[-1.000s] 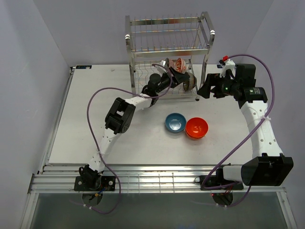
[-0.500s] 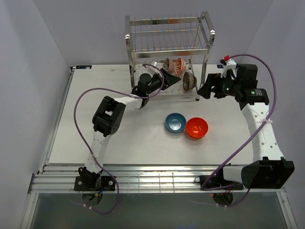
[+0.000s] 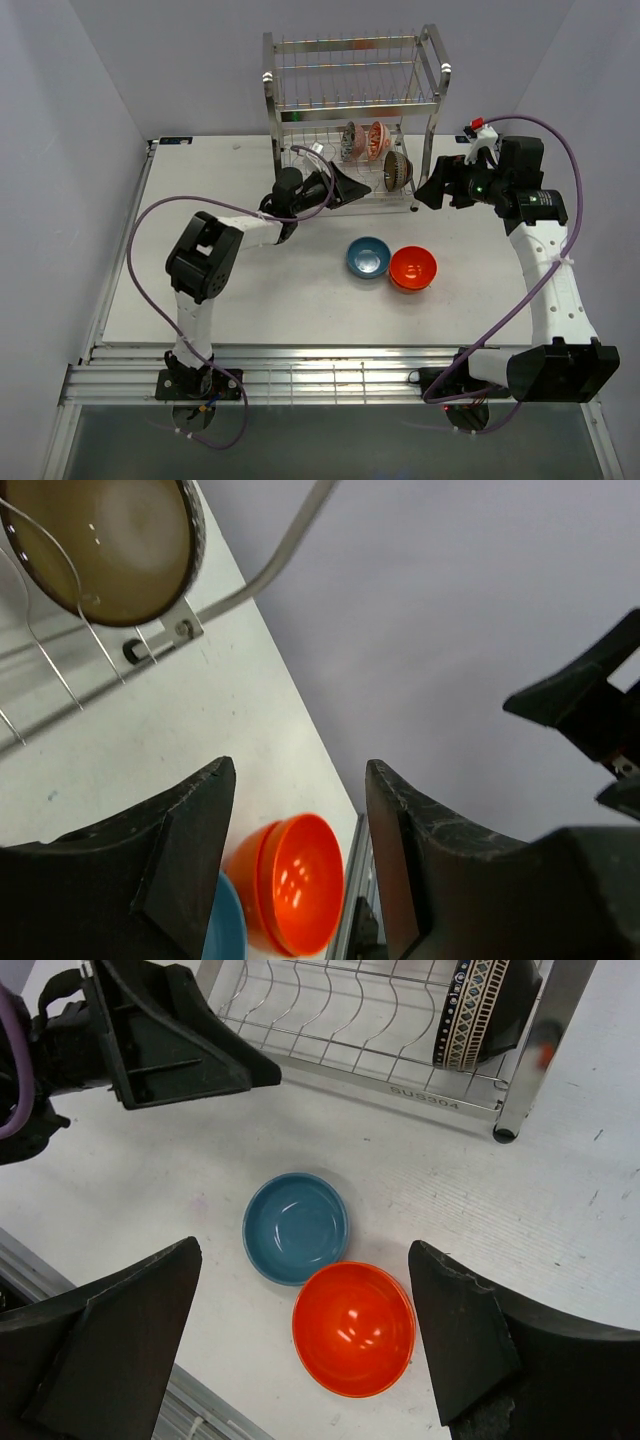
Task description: Load the bowls into the dish rack
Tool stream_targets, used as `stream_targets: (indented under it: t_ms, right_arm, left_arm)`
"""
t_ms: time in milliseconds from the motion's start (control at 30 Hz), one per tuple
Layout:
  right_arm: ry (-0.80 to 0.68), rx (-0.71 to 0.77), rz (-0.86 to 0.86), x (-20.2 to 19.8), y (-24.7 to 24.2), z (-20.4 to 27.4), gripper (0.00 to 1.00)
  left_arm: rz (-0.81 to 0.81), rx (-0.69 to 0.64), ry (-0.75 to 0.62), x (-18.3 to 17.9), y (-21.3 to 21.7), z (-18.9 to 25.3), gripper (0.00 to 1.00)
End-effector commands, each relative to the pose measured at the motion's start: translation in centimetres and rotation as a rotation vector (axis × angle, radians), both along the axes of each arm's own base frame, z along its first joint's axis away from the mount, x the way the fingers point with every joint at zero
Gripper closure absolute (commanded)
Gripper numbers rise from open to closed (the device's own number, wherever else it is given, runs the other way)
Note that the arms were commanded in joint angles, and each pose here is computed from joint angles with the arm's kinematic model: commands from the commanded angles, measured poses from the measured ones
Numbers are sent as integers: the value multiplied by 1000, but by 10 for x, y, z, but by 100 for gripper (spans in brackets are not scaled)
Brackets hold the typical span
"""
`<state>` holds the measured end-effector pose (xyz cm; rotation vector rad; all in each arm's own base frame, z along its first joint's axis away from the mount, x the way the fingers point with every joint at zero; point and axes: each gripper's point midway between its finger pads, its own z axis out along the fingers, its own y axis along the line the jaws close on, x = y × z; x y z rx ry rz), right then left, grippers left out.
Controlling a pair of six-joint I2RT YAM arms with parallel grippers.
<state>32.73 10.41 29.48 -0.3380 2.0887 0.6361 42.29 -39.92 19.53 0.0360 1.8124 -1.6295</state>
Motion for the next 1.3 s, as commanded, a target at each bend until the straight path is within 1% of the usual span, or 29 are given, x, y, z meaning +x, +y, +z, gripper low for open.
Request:
stream_targets:
  t_ms: [0, 67, 133, 167, 200, 233, 267, 300, 333, 367, 400, 433, 467, 500, 533, 567, 600, 633, 667, 733, 767, 800, 833, 867, 933, 967, 1033, 1167, 1267]
  right_arm:
    - [-48, 13, 28, -5, 3, 12, 10]
    - [-44, 11, 32, -5, 4, 9, 10]
    - [-31, 15, 41, -7, 5, 7, 10]
    - [-22, 18, 46, -7, 6, 5, 10]
    - [-16, 20, 52, -7, 6, 4, 10]
    - [-18, 13, 76, -9, 8, 2, 10]
    - [-7, 15, 80, -8, 8, -1, 10]
    - [0, 22, 89, -9, 9, -2, 10]
    - [1, 30, 102, -11, 9, -1, 10]
    - [11, 31, 101, -11, 9, -4, 10]
    - [13, 30, 105, -12, 10, -5, 10]
    - [20, 31, 94, -11, 5, -7, 10]
    - [25, 26, 89, -10, 0, -9, 10]
    - [30, 25, 90, -10, -1, -10, 10]
    - [33, 29, 88, -10, -3, -11, 10]
    - [35, 31, 91, -10, -5, -11, 10]
    - [49, 37, 79, -10, -9, -13, 10]
    - [49, 57, 97, -12, -8, -11, 10]
    - [54, 64, 108, -13, -9, -12, 10]
    - [70, 101, 111, -16, -15, -13, 10]
    - [77, 108, 106, -16, -18, -14, 10]
    - [82, 112, 101, -16, -20, -15, 10]
    - [85, 119, 88, -15, -25, -15, 10]
    - [91, 121, 81, -16, -27, -17, 10]
    - [89, 123, 75, -16, -31, -17, 10]
    - [81, 121, 76, -17, -31, -16, 10]
    - [81, 127, 86, -21, -30, -18, 10]
    - [83, 134, 108, -27, -27, -21, 10]
    - [86, 132, 114, -30, -26, -23, 10]
  left_arm:
    - [-64, -12, -116, -33, 11, 49, 35]
    - [-100, 10, -143, -50, 16, 59, 36]
    - [-147, 95, -162, -65, 18, 46, 38]
    - [-195, 108, -192, -79, 20, 53, 39]
    - [-229, 164, -199, -87, 24, 42, 38]
    - [-265, 198, -220, -94, 27, 39, 38]
    - [-295, 219, -271, -100, 29, 50, 38]
    - [-341, 293, -314, -108, 35, 38, 38]
    - [-358, 328, -352, -111, 38, 38, 37]
    - [-377, 351, -427, -111, 39, 52, 36]
    - [-453, 414, -396, -124, 47, 38, 36]
    - [-540, 440, -574, -131, 49, 40, 36]
    - [-568, 456, -656, -132, 49, 52, 36]
    - [-603, 496, -651, -139, 54, 45, 36]
    - [-624, 546, -772, -136, 56, 43, 36]
    - [-648, 574, -813, -138, 57, 41, 37]
    - [-704, 612, -820, -147, 55, 36, 39]
    - [-726, 661, -869, -148, 55, 31, 40]
    - [-787, 689, -988, -156, 49, 26, 41]
    - [-856, 763, -1037, -165, 49, 10, 43]
    - [-901, 789, -1115, -169, 47, 3, 45]
    - [-964, 804, -1145, -184, 40, -6, 46]
    - [-1005, 824, -1161, -190, 38, -19, 47]
    - [-1053, 843, -1224, -196, 33, -27, 48]
    - [-1088, 852, -1263, -198, 28, -36, 51]
    - [-1118, 852, -1257, -199, 23, -48, 52]
    - [-1137, 851, -1264, -195, 17, -56, 53]
    - [-1151, 871, -1274, -180, -2, -75, 53]
    - [-1147, 903, -1281, -171, -8, -85, 53]
